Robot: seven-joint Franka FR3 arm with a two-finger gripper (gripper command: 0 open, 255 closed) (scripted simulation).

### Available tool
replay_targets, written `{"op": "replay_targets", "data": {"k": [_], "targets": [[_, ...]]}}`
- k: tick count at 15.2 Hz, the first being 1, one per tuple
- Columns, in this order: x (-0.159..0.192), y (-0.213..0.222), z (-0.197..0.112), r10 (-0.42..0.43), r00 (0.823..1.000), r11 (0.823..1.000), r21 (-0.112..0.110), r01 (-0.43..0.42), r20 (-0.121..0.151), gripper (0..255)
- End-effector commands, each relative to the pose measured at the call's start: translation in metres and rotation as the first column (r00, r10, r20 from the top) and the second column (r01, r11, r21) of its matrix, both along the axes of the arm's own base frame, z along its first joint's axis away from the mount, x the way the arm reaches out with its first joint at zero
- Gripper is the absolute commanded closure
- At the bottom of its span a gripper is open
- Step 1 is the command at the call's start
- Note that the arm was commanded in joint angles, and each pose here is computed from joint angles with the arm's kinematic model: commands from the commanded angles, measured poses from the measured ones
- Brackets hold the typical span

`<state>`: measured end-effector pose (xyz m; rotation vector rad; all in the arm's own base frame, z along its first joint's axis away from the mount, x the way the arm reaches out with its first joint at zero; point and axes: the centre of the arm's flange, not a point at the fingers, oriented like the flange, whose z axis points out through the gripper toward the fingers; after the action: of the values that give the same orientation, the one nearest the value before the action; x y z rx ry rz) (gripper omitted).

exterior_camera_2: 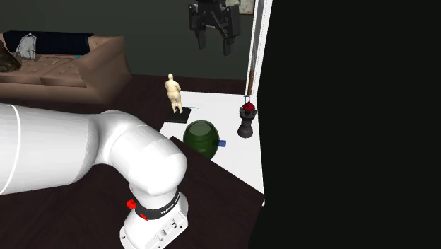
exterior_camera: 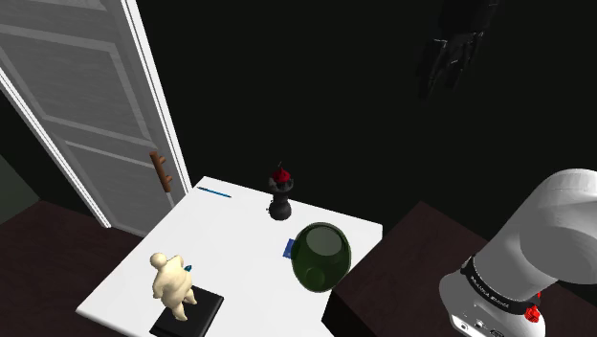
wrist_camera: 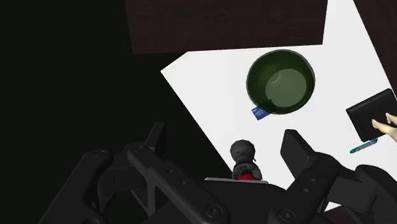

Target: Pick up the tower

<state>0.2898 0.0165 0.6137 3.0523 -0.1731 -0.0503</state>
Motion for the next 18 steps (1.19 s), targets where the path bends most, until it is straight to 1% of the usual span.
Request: {"op": "replay_targets", "data": {"k": [1, 5, 9, 13, 18], "targets": [[0.000, 0.000, 0.000, 0.000, 1.000, 1.000, 0.000, 0.000, 0.000, 0], [0.028, 0.023, -0.037, -0.085, 0.996, 0.996, 0.000, 0.085, 0.015, 0], [0.059, 0.043, -0.074, -0.170, 0.985, 0.986, 0.002, 0.170, 0.030, 0], [0.091, 0.060, -0.110, -0.253, 0.967, 0.967, 0.005, 0.253, 0.044, 0], [0.135, 0.078, -0.155, -0.354, 0.933, 0.935, 0.010, 0.354, 0.062, 0]]}}
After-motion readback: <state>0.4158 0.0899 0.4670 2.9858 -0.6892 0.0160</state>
